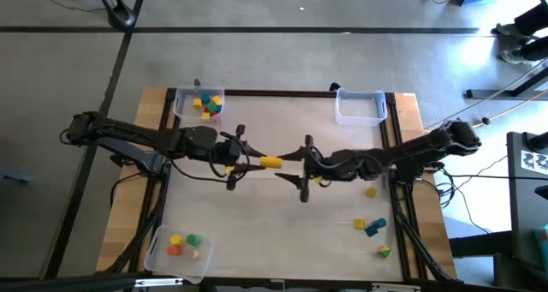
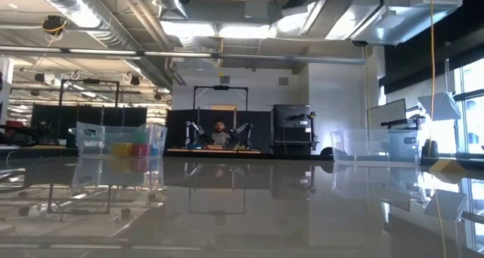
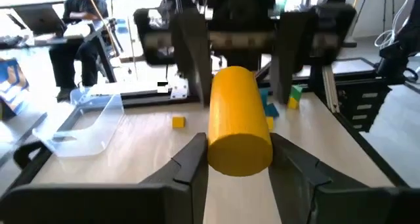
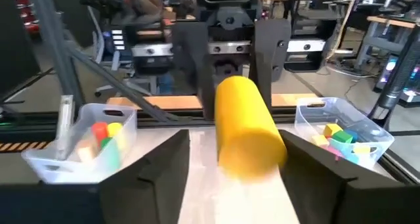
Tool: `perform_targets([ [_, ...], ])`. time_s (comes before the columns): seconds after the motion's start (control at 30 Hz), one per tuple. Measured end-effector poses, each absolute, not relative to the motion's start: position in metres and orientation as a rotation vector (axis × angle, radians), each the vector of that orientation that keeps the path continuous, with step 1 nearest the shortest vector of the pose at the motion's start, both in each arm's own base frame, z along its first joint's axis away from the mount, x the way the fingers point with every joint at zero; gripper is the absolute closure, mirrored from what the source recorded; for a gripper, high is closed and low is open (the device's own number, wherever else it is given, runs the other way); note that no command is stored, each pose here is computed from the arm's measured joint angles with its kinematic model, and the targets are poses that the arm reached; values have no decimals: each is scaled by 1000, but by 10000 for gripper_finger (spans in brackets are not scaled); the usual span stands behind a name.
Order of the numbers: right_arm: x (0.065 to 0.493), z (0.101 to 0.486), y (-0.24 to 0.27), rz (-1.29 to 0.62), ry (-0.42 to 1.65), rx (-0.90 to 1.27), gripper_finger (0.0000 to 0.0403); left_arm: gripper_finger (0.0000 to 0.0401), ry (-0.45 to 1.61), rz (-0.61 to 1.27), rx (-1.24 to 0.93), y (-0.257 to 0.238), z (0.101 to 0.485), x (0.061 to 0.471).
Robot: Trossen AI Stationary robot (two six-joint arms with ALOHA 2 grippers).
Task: Sort blocks by size
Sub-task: Put the right yellow cylinder block into the bottom transparent bin
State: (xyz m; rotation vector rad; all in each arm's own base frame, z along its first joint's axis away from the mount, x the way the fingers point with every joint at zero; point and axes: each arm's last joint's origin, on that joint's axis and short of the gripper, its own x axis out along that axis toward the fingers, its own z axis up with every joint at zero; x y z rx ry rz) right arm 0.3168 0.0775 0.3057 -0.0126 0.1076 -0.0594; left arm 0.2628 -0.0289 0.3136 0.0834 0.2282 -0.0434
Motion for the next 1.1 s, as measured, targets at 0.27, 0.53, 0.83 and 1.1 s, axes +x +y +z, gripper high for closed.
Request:
perform_targets([
  [0.27, 279, 320, 96, 34, 233, -4, 142, 287, 477, 6, 5, -32, 333, 218],
  [0.53, 273, 303, 101, 16, 382, 62, 146, 288, 794, -3, -110, -53, 333, 185],
  [0.83, 268, 274, 97, -66, 463, 98, 146, 287, 937, -55, -324, -96, 326, 158],
  [1.1, 265, 261, 95, -105, 492, 142, 146, 287, 1091, -44, -438, -143, 305, 155],
])
